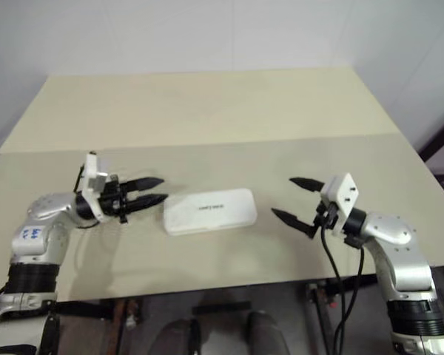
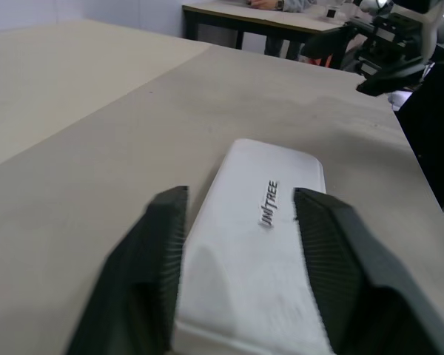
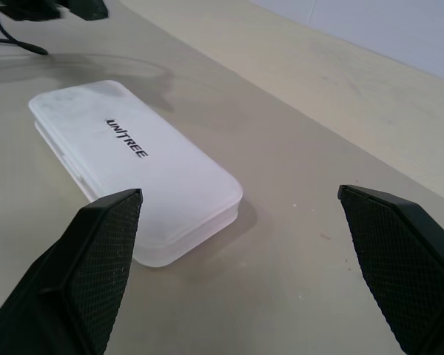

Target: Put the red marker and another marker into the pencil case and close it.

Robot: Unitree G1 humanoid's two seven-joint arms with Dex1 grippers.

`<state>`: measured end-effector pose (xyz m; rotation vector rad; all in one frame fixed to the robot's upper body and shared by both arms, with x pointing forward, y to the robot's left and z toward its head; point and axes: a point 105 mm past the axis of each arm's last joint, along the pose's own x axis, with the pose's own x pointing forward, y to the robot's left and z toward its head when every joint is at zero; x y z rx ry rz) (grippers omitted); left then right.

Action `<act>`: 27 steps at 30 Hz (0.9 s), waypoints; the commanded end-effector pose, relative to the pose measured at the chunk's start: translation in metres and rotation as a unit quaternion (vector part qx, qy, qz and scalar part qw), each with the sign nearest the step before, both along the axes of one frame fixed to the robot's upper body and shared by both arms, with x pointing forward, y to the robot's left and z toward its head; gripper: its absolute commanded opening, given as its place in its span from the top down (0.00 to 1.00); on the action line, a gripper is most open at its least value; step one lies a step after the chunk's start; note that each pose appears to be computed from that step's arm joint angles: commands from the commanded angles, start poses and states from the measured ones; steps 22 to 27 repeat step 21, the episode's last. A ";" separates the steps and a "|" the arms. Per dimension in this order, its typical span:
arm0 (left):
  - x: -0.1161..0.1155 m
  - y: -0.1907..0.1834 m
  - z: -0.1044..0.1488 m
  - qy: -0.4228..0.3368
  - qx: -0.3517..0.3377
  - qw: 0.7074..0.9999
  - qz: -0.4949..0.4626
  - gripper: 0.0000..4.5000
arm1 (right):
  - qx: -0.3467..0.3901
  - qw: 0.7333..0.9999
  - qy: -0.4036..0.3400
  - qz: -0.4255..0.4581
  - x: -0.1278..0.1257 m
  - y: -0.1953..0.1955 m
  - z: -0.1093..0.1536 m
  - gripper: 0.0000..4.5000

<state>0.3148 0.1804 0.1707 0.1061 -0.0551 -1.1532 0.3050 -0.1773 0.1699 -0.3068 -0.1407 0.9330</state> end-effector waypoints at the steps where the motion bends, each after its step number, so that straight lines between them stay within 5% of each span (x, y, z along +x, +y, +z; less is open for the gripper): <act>1: -0.016 0.010 0.010 -0.031 0.006 0.999 0.010 0.17 | 0.002 0.999 -0.039 -0.012 -0.005 -0.009 0.018 0.00; 3: -0.020 0.011 0.010 -0.040 0.010 0.999 0.016 0.01 | 0.001 0.999 -0.041 -0.018 -0.005 -0.013 0.019 0.00; 16: -0.015 0.013 0.010 -0.070 0.010 0.996 0.061 0.01 | -0.018 0.996 -0.052 -0.068 0.000 -0.051 0.024 0.00; 27: -0.014 0.012 0.010 -0.071 0.008 0.995 0.065 0.01 | -0.017 0.996 -0.052 -0.065 0.000 -0.047 0.025 0.00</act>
